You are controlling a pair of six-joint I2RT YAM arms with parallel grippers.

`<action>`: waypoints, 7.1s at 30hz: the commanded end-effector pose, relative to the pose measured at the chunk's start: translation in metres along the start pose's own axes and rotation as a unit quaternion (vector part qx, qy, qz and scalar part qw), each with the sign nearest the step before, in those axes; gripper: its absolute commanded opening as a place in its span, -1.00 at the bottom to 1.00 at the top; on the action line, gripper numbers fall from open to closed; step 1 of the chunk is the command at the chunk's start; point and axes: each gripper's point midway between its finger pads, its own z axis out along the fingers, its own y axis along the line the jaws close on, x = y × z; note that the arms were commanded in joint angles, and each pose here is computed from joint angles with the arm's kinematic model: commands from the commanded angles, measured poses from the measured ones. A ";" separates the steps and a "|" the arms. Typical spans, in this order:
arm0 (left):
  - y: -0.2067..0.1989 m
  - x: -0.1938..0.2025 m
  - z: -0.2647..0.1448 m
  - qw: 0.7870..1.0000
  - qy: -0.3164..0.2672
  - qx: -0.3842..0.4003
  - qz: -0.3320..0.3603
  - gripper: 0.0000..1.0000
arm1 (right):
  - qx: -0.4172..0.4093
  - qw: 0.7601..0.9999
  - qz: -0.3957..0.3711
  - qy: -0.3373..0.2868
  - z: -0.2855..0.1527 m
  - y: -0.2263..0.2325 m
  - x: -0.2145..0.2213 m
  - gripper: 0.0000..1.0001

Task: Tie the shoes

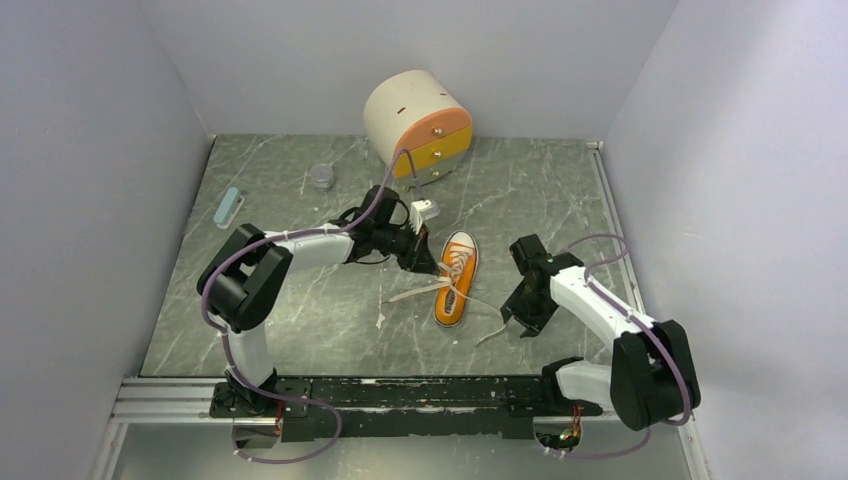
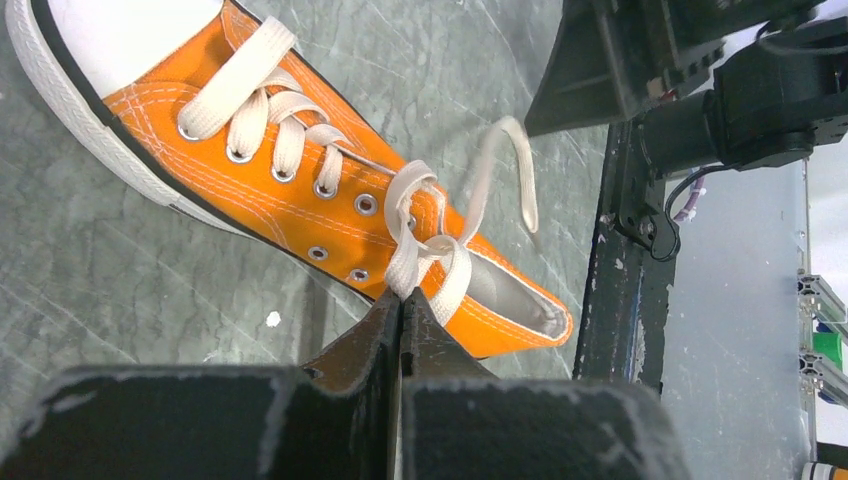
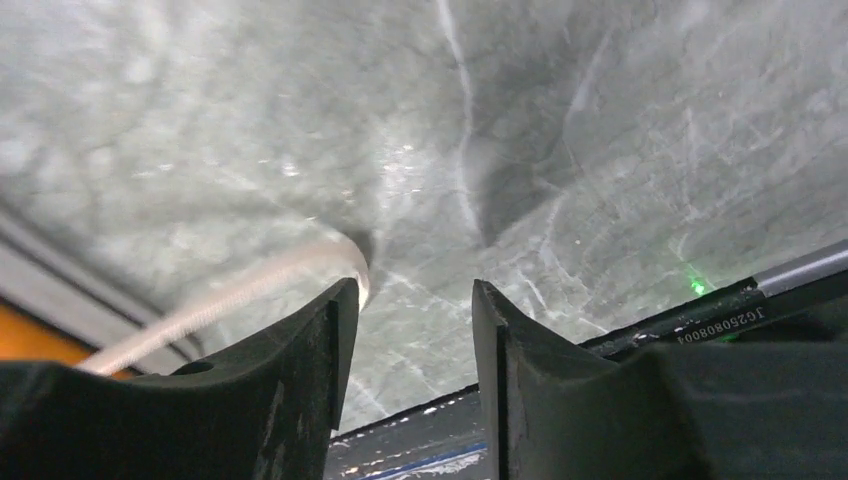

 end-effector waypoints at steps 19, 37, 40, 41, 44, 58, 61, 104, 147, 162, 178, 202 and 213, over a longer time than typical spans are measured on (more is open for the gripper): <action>0.004 0.011 -0.011 0.999 0.021 0.019 -0.023 -0.91 | -0.461 0.804 -0.365 -0.087 -0.055 0.135 0.012 0.12; -0.011 0.014 -0.017 0.998 0.017 0.041 -0.035 -0.91 | -0.477 0.786 -0.379 -0.107 -0.043 0.139 0.013 -0.33; -0.014 0.016 -0.019 0.998 0.017 0.045 -0.040 -0.90 | -0.484 0.782 -0.378 -0.104 -0.042 0.141 0.015 -0.46; -0.016 0.015 -0.020 0.998 0.016 0.048 -0.039 -0.90 | -0.483 0.783 -0.379 -0.102 -0.042 0.142 0.014 -0.52; -0.022 0.013 -0.021 0.998 0.018 0.053 -0.038 -0.91 | -0.475 0.788 -0.379 -0.098 -0.045 0.141 0.013 -0.85; -0.041 0.055 0.001 0.996 0.080 0.002 -0.042 -0.74 | -0.511 0.785 -0.338 -0.086 -0.072 0.149 0.016 -1.00; -0.031 0.039 -0.004 0.996 0.077 -0.032 -0.016 -0.45 | -0.510 0.786 -0.340 -0.079 -0.070 0.152 0.016 -1.00; -0.008 -0.009 0.029 0.997 0.021 0.071 0.030 0.22 | -0.481 0.812 -0.319 -0.082 -0.069 0.165 -0.004 -1.00; -0.007 -0.031 0.034 0.999 -0.036 0.022 0.020 -0.91 | -0.449 0.819 -0.353 -0.056 -0.072 0.180 -0.028 -0.14; -0.004 -0.043 0.039 0.994 -0.103 0.000 -0.037 -0.90 | -0.519 0.782 -0.345 -0.026 -0.096 0.183 -0.005 -0.46; -0.017 -0.035 0.042 0.991 -0.116 0.048 -0.054 -0.90 | -0.450 0.839 -0.303 -0.044 -0.072 0.155 -0.059 -0.57; -0.018 -0.030 0.047 0.990 -0.110 0.068 -0.062 -0.90 | -0.542 0.777 -0.319 0.024 -0.076 0.177 -0.024 -0.52; -0.017 -0.028 0.047 0.990 -0.109 0.061 -0.062 -0.91 | -0.545 0.777 -0.315 0.020 -0.077 0.174 -0.020 -0.35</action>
